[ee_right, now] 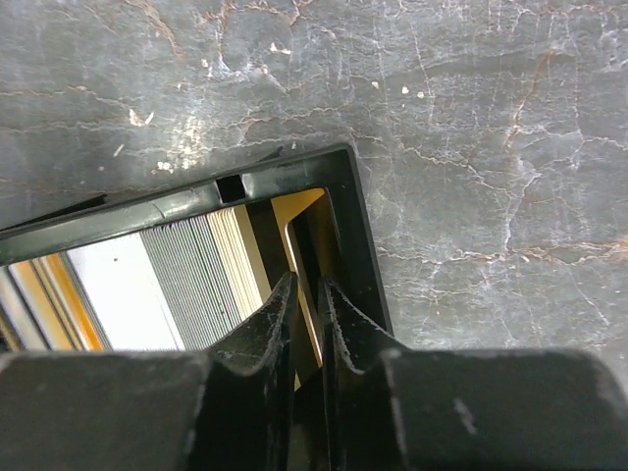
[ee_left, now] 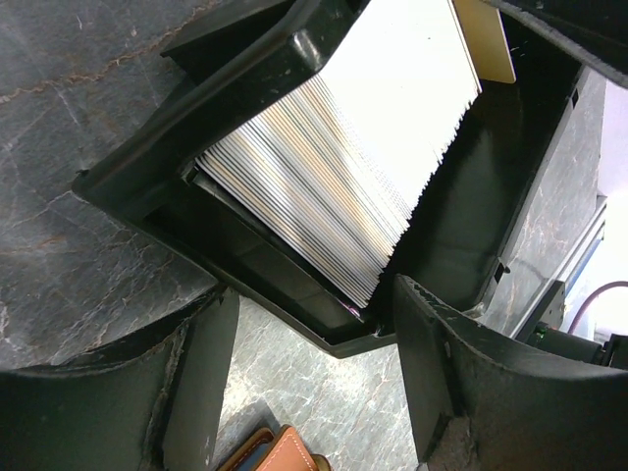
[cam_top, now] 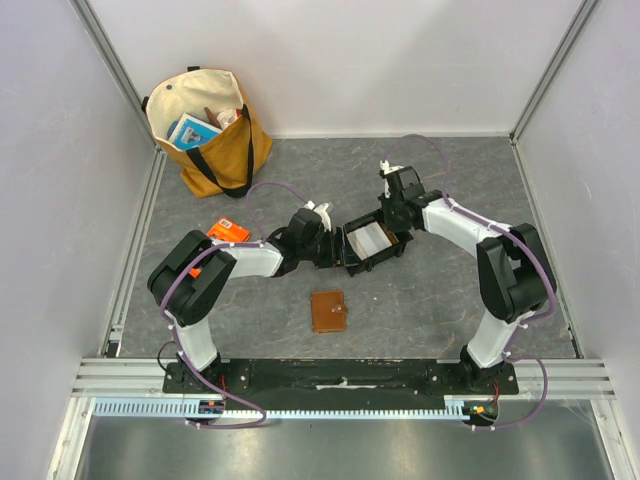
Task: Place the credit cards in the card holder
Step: Pick up the credit card from the storage box.
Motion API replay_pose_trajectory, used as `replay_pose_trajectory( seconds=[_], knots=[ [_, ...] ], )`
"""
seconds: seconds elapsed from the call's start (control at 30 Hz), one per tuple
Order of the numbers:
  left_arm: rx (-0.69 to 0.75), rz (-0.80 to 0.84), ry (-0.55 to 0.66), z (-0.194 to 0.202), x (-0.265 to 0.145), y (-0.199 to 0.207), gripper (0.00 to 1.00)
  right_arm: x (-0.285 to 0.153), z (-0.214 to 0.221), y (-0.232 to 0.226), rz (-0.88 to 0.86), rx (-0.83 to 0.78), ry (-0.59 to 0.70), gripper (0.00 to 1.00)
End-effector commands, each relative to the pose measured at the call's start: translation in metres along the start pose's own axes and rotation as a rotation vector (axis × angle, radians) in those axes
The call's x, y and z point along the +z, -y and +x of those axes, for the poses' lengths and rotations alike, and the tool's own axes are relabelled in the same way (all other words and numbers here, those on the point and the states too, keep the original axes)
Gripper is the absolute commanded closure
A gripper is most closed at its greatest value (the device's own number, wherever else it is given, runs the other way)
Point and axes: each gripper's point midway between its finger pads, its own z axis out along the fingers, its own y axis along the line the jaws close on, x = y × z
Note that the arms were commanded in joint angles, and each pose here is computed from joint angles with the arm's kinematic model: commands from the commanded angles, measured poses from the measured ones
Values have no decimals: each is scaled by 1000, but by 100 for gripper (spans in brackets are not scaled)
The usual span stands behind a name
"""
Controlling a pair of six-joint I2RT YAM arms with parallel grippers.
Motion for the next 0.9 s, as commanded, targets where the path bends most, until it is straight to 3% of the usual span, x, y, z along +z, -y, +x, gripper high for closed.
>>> replay_pose_trajectory(
  seconds=[0.0,0.27,0.43,0.67,0.87],
  knots=[
    [66,60,35,-18,-6,22,30,3,1,13,152,-91,-35,79],
    [75,60,36,-19,-7,23,31,6,8,23,243,-119,-58,80],
    [86,59,40,-19,-11,24,31,-3,-8,12,194,-125,-15,100],
    [128,30,99,-34,-27,29,18,-48,-53,-9,100,-142,136,100],
    [140,-5,134,-40,-41,29,10,-77,-61,-17,45,-126,184,100]
  ],
)
